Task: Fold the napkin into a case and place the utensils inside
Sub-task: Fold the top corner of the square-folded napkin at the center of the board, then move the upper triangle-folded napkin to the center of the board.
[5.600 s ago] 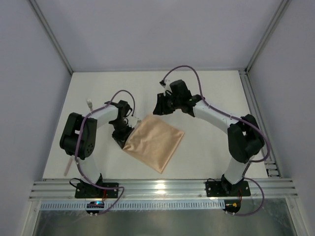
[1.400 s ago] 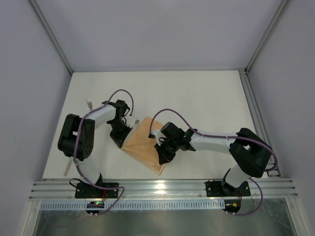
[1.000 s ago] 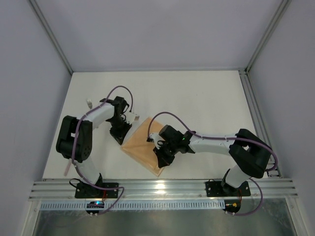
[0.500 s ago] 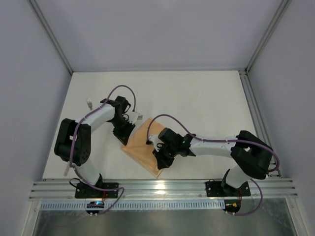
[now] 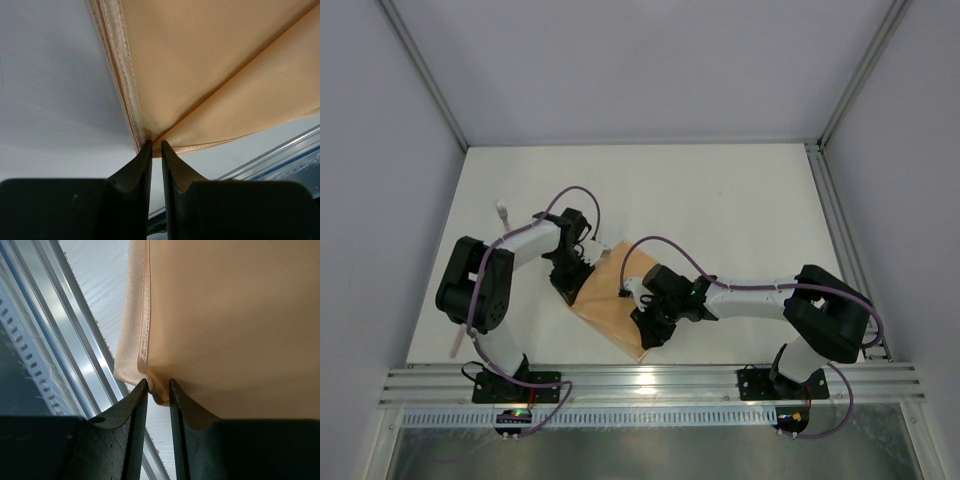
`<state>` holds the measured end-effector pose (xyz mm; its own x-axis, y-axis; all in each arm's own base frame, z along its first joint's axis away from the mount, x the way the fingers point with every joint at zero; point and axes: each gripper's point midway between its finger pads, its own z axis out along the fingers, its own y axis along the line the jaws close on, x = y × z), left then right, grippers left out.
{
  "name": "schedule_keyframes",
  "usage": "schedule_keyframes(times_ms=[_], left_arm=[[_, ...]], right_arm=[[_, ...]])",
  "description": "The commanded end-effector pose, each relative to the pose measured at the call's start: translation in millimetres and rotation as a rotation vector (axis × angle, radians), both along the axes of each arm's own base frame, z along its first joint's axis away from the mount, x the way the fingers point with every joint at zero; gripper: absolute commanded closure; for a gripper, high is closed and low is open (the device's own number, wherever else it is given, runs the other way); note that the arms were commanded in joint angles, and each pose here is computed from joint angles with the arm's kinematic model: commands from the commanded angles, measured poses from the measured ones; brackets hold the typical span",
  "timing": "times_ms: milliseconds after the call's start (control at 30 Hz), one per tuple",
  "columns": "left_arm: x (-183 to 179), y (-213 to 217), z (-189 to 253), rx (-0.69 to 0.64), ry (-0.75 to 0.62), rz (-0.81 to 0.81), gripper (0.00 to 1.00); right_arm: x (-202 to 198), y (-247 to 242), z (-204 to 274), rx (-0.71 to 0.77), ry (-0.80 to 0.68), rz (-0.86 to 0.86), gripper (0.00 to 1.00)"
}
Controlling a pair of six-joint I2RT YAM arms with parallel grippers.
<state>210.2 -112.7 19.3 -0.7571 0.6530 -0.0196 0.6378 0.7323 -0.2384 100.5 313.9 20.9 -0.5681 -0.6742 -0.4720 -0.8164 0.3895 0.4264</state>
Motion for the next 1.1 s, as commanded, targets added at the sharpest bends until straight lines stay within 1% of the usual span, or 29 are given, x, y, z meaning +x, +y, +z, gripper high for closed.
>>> schedule_keyframes(times_ms=[0, 133, 267, 433, 467, 533, 567, 600, 633, 667, 700, 767, 800, 867, 1067], left_arm=[[11.2, 4.9, -6.7, 0.032, -0.052, -0.016, 0.86], [11.4, 10.2, -10.6, 0.057, -0.064, -0.022, 0.87], [11.0, 12.7, -12.4, 0.063, -0.077, -0.029, 0.87], [11.5, 10.1, -10.3, 0.045, -0.084, -0.033, 0.87], [11.4, 10.4, -9.9, 0.047, -0.084, -0.031, 0.87], [10.6, 11.0, -9.4, 0.048, -0.085, -0.033, 0.87], [10.7, 10.8, -9.0, 0.046, -0.086, -0.034, 0.87], [10.0, 11.1, -8.9, 0.046, -0.085, -0.036, 0.87], [9.9, 11.1, -8.2, 0.046, -0.086, -0.036, 0.87], [9.4, 11.0, -8.1, 0.044, -0.086, -0.036, 0.86], [9.5, 11.4, -7.4, 0.045, -0.09, -0.037, 0.86], [9.5, 11.5, -6.7, 0.043, -0.093, -0.039, 0.86], [9.5, 11.2, -6.3, 0.041, -0.094, -0.038, 0.86], [9.8, 11.0, -6.3, 0.041, -0.095, -0.037, 0.86], [9.8, 10.5, -7.5, 0.037, -0.101, -0.034, 0.86]], right_arm=[[4.2, 9.9, 19.4, 0.045, -0.036, -0.004, 0.72], [1.9, 11.4, 49.5, 0.095, -0.055, -0.001, 0.71], [-3.6, 0.0, 64.5, 0.094, -0.071, 0.004, 0.71], [9.0, -5.3, 76.0, 0.106, -0.127, -0.068, 0.71], [22.2, -4.8, 82.2, 0.136, -0.12, -0.139, 0.71], [41.3, -11.9, 81.3, 0.143, -0.093, -0.25, 0.71], [67.9, -22.5, 83.9, 0.158, -0.095, -0.357, 0.71], [81.6, -31.0, 82.3, 0.153, -0.08, -0.457, 0.71], [95.9, -39.7, 83.0, 0.154, -0.087, -0.532, 0.69], [117.6, -56.6, 83.0, 0.146, -0.091, -0.641, 0.64], [126.8, -65.8, 83.1, 0.145, -0.066, -0.727, 0.54], [145.8, -88.7, 76.8, 0.135, -0.022, -0.863, 0.41], [147.2, -92.7, 69.0, 0.117, 0.013, -0.894, 0.37], [148.1, -96.5, 59.0, 0.095, 0.057, -0.939, 0.36], [151.2, -99.5, 33.5, 0.05, 0.104, -0.968, 0.35]])
